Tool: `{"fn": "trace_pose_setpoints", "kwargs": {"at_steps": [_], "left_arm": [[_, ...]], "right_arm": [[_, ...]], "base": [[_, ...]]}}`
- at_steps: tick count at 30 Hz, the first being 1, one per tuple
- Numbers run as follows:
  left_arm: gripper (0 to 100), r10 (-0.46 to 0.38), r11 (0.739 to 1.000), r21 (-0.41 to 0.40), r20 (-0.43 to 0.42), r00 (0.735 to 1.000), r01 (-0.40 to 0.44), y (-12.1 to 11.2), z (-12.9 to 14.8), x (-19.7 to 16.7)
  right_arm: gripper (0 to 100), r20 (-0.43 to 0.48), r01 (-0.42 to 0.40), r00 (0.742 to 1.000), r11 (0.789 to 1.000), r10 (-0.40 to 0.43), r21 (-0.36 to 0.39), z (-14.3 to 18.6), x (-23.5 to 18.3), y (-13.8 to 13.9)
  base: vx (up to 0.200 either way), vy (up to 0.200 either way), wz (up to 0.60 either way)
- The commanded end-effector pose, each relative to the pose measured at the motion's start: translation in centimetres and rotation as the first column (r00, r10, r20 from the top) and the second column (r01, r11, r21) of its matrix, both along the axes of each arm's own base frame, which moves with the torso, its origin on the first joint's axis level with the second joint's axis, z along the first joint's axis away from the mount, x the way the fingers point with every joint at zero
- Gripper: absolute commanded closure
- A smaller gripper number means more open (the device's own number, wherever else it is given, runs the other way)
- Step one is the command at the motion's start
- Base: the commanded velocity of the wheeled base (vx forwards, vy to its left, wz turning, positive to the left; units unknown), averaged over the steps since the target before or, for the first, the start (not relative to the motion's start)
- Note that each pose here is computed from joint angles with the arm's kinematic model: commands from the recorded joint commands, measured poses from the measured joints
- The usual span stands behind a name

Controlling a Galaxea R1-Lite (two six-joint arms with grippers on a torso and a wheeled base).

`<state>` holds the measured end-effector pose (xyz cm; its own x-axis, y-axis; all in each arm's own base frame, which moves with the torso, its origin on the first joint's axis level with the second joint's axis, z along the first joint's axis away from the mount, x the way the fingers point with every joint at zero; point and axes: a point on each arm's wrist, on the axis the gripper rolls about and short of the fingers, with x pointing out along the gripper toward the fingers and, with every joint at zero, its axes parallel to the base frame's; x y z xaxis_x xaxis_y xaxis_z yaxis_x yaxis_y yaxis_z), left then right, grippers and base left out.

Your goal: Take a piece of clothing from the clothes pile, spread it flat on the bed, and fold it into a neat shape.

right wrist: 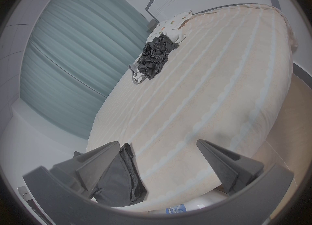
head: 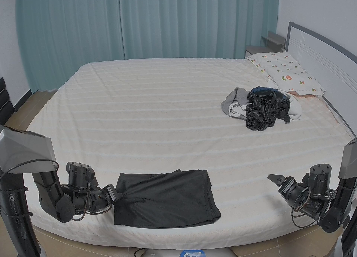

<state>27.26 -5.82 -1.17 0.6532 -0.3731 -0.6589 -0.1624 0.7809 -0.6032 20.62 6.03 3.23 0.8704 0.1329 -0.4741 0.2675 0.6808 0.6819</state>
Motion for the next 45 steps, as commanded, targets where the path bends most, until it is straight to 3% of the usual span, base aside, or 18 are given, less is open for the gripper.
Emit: {"fn": "trace_pose_setpoints", "kwargs": {"at_steps": [1, 6, 36, 45], "left_arm": [[100, 0.0, 1.0, 0.0, 0.003, 1.0, 0.0, -0.04, 0.01, 0.07], [100, 0.005, 1.0, 0.0, 0.001, 1.0, -0.005, 0.11, 0.08, 0.0], [100, 0.011, 1.0, 0.003, -0.01, 1.0, -0.011, 0.36, -0.16, -0.18], [100, 0.001, 1.0, 0.009, -0.019, 1.0, -0.001, 0.24, -0.37, -0.46]], "right_arm": [[0, -0.016, -0.001, 1.0, 1.0, 0.001, -0.005, -0.14, -0.41, -0.1], [0, -0.019, 0.0, 1.0, 1.0, 0.0, -0.007, -0.18, -0.41, -0.11], [0, -0.019, -0.004, 1.0, 1.0, 0.004, -0.007, -0.18, -0.44, -0.01], [0, -0.016, -0.025, 1.0, 1.0, 0.025, -0.001, -0.3, -0.33, 0.07]], "base": [[0.0, 0.0, 0.0], [0.0, 0.0, 0.0], [0.0, 0.2, 0.0], [0.0, 0.0, 0.0]]}}
